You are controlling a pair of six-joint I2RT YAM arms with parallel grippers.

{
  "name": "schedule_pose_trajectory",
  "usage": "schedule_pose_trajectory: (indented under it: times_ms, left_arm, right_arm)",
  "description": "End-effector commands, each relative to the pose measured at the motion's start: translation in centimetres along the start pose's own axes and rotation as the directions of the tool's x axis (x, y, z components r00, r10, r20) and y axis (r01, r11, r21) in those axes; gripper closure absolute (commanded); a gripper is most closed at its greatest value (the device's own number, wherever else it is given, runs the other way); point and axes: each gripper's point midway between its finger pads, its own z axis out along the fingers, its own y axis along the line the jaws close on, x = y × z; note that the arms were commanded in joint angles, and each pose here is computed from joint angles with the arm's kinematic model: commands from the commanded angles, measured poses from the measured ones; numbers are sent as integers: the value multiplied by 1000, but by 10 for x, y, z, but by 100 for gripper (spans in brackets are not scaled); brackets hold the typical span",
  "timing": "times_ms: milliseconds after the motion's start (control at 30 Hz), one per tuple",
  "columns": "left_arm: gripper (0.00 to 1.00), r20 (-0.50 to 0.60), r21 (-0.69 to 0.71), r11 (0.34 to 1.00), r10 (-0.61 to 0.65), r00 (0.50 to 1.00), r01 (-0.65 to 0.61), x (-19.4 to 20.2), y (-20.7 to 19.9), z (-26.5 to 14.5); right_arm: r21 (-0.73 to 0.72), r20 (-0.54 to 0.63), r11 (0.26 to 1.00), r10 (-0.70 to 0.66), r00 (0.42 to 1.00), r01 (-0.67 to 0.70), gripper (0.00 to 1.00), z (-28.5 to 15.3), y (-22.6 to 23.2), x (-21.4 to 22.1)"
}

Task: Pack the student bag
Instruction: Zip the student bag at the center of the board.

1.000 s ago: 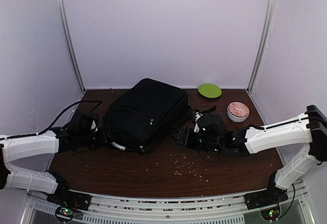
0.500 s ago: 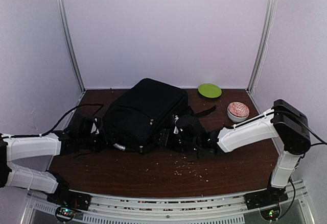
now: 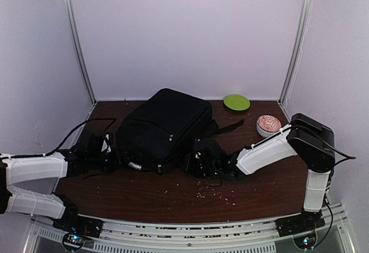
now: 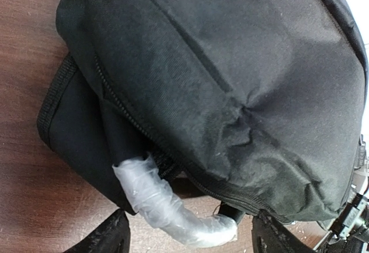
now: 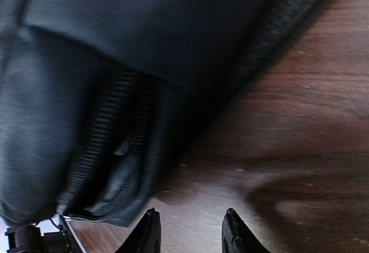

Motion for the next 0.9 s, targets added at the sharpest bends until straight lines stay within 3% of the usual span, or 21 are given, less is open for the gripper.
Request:
schedule_pose_trajectory:
  times_ms: [0, 433, 867]
  left_arm:
    - [26, 28, 27, 1000, 9, 1000, -10, -5, -3, -3]
    - [26, 48, 19, 1000, 23, 999, -24, -10, -4, -10]
    - [25, 52, 28, 999, 29, 998, -30, -11, -7, -11]
  right_arm:
    - [38, 42, 999, -3, 999, 1, 65, -10, -19, -7]
    - [-125, 92, 989, -63, 994, 75, 47, -30, 44, -24]
    - [-93, 80, 994, -43, 996, 51, 57, -11, 46, -27]
